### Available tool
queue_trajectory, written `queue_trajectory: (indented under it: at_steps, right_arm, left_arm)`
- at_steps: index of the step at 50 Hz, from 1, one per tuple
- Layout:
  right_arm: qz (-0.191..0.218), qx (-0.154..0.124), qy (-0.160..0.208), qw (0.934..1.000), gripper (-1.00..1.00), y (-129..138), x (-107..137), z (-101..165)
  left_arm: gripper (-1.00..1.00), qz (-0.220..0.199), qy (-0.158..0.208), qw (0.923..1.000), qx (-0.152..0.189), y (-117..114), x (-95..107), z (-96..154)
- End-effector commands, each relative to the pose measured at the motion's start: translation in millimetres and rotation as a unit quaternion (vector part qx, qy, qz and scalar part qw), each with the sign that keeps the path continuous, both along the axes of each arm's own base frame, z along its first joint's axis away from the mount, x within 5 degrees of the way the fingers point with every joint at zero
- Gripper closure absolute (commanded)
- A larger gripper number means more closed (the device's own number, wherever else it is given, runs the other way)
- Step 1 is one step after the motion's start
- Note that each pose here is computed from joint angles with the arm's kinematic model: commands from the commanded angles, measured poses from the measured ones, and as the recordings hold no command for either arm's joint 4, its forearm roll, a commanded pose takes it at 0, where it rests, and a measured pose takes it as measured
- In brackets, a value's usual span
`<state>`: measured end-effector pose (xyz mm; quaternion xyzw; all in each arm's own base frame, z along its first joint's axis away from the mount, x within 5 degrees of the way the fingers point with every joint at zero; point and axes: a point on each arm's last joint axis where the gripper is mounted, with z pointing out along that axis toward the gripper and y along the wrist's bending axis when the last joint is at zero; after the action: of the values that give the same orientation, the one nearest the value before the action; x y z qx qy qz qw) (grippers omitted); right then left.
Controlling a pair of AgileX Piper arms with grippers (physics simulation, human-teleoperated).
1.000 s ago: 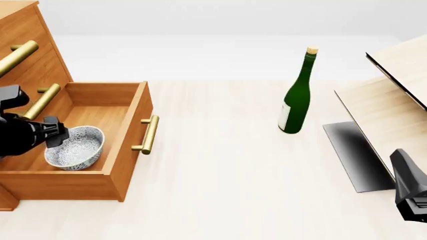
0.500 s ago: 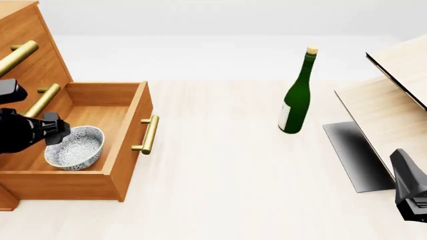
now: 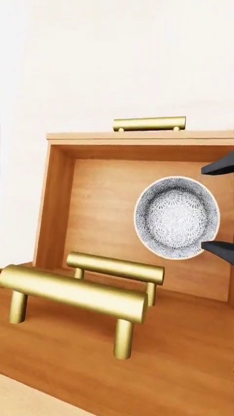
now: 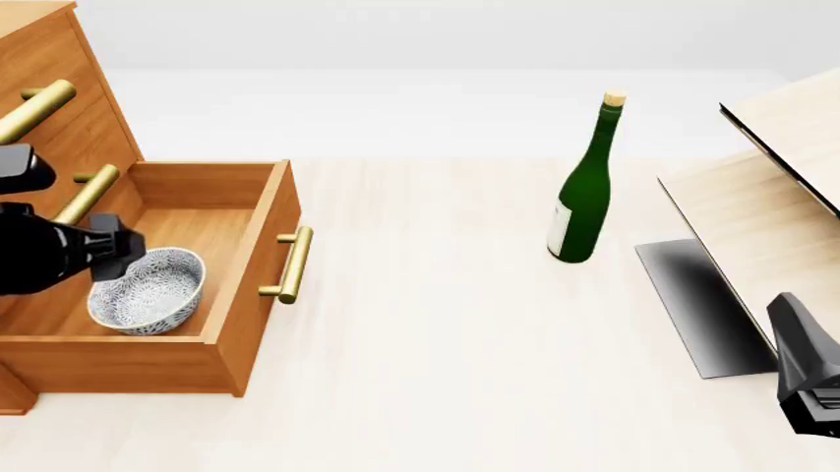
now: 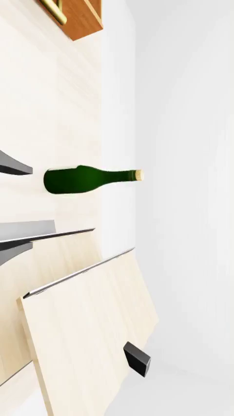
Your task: Put the bowl in the bottom drawer of the cabinet and close it.
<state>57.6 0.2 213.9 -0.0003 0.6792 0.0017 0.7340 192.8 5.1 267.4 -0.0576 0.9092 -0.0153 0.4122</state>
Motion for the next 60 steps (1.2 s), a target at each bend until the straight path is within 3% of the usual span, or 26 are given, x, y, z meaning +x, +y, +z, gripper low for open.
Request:
queue_trajectory:
  at_steps: [1,44,60]
  right_arm:
    - [0.000,0.000,0.000,1.0000,-1.00,0,0,0]
    - [0.000,0.000,0.000,1.0000,-1.00,0,0,0]
    - [0.000,0.000,0.000,1.0000,-1.00,0,0,0]
  left_arm:
    - [-1.00,-0.015,-0.001,0.9999,0.007,-3,-6,3]
    - [-1.00,-0.038,-0.006,0.9989,0.026,-6,-13,8]
    - [-1.00,-0.082,-0.021,0.9962,0.018,-24,-19,19]
